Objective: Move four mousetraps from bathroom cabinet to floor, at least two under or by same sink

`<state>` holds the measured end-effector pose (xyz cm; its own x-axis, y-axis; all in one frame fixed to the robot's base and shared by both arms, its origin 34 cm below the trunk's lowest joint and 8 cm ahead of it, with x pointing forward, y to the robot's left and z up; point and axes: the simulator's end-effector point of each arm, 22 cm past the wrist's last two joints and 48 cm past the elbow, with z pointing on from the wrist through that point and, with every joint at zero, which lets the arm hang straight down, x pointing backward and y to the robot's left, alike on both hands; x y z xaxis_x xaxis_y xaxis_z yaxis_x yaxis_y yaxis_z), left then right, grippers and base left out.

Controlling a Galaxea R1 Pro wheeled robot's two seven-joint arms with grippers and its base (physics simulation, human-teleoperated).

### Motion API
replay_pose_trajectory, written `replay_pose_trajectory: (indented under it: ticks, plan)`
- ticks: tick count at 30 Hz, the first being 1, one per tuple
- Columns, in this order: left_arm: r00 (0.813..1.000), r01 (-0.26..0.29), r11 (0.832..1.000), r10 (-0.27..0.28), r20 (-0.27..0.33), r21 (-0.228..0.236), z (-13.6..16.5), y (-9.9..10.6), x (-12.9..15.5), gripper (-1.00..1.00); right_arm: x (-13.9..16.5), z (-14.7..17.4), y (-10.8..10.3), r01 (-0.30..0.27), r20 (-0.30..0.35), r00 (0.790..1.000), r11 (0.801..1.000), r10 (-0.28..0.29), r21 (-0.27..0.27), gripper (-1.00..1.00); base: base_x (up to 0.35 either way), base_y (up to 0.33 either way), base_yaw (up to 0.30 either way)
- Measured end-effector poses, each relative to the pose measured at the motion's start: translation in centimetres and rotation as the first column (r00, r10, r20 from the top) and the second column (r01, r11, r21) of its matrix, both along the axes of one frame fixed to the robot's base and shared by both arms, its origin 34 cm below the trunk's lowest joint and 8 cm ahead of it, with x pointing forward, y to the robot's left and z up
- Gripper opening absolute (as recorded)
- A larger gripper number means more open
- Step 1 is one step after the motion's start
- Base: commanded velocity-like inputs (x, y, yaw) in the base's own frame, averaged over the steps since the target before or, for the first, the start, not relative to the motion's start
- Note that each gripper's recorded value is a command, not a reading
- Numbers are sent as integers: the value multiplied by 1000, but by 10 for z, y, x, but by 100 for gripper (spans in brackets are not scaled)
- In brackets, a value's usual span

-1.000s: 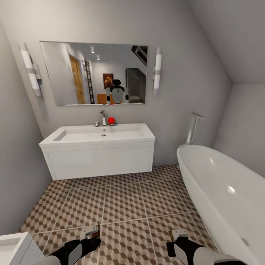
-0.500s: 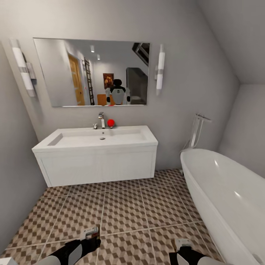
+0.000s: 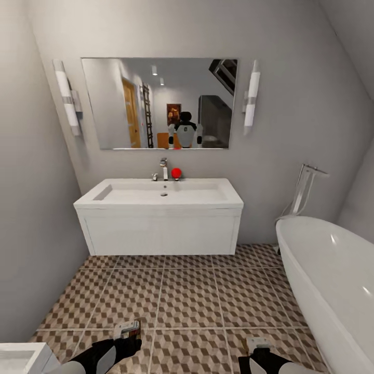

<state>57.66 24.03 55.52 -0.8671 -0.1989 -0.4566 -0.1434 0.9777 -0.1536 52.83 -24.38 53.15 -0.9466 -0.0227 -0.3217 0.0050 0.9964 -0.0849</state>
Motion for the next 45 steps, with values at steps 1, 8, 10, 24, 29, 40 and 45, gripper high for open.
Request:
replay_pose_trajectory:
  ticks: [1,8,10,24,29,40,45]
  plan:
    - [1000,0,1000,0,-1,0,0,0,0,-100,0,0,0,0,0,1000,1000,0,0,-100,1,0,273]
    - [1000,1,1000,-1,-2,2,-1,0,-1,-100,0,0,0,1,0,1000,1000,-1,0,-100,0,0,273]
    - [1000,1,1000,-1,-2,2,-1,0,-1,-100,0,0,0,1,0,1000,1000,-1,0,-100,0,0,221]
    - [1000,6,1000,-6,0,-6,0,-6,0,-100,0,0,-1,3,1,1000,1000,-3,0,-100,175,0,37]
    - [1000,14,1000,-14,0,-13,1,-15,0,-100,0,0,-1,3,1,1000,1000,-3,0,-100,315,0,1]
    - [999,54,999,-54,2,7,1,-19,0,-100,-1,0,-1,5,0,1000,1000,-5,1,-100,320,0,0]
    - [998,57,998,-57,2,11,0,-18,-1,-100,0,0,-2,6,4,1000,1000,-6,0,-100,127,0,0]
